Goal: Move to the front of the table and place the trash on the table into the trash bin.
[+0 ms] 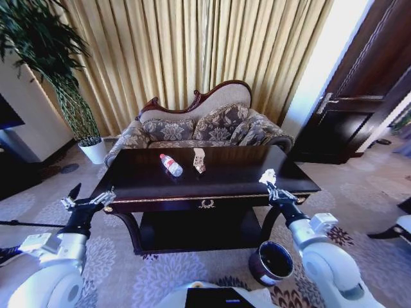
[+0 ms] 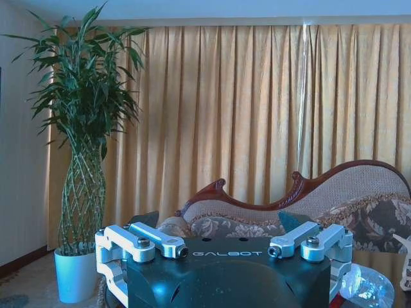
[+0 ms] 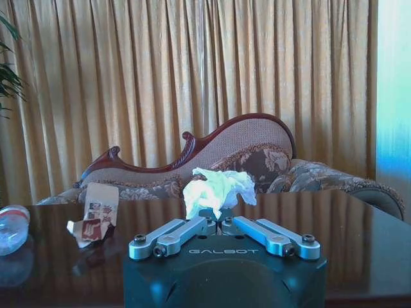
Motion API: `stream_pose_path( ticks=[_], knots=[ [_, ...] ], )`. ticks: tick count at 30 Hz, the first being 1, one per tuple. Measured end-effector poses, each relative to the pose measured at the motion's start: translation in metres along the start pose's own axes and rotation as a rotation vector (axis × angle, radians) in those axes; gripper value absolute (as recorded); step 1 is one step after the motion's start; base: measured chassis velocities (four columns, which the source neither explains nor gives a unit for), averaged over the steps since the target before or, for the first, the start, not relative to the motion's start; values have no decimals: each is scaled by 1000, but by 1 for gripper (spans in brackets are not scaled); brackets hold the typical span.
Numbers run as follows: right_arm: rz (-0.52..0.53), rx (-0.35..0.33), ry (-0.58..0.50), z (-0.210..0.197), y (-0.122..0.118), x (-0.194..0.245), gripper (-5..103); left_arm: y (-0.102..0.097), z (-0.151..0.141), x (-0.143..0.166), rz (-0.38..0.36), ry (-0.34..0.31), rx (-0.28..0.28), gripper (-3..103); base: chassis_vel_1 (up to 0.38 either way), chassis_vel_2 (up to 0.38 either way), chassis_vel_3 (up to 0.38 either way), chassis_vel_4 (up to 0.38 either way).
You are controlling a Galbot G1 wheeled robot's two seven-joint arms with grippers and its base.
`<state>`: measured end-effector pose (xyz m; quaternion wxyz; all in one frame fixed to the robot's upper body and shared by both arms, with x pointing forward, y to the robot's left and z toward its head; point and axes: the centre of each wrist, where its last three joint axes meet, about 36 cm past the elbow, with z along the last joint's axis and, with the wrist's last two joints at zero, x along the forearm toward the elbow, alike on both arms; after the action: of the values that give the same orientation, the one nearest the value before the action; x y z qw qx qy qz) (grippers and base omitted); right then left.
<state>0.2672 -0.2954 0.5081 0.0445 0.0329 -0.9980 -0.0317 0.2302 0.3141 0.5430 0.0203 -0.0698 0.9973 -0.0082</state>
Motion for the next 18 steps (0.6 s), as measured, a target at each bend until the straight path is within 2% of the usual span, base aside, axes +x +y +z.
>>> stream_pose_path(
  ticks=[18],
  knots=[
    [16,3,6,10,-2,-3,0,1,0,1,0,-1,-6,100,107,-103,-101,105]
  ],
)
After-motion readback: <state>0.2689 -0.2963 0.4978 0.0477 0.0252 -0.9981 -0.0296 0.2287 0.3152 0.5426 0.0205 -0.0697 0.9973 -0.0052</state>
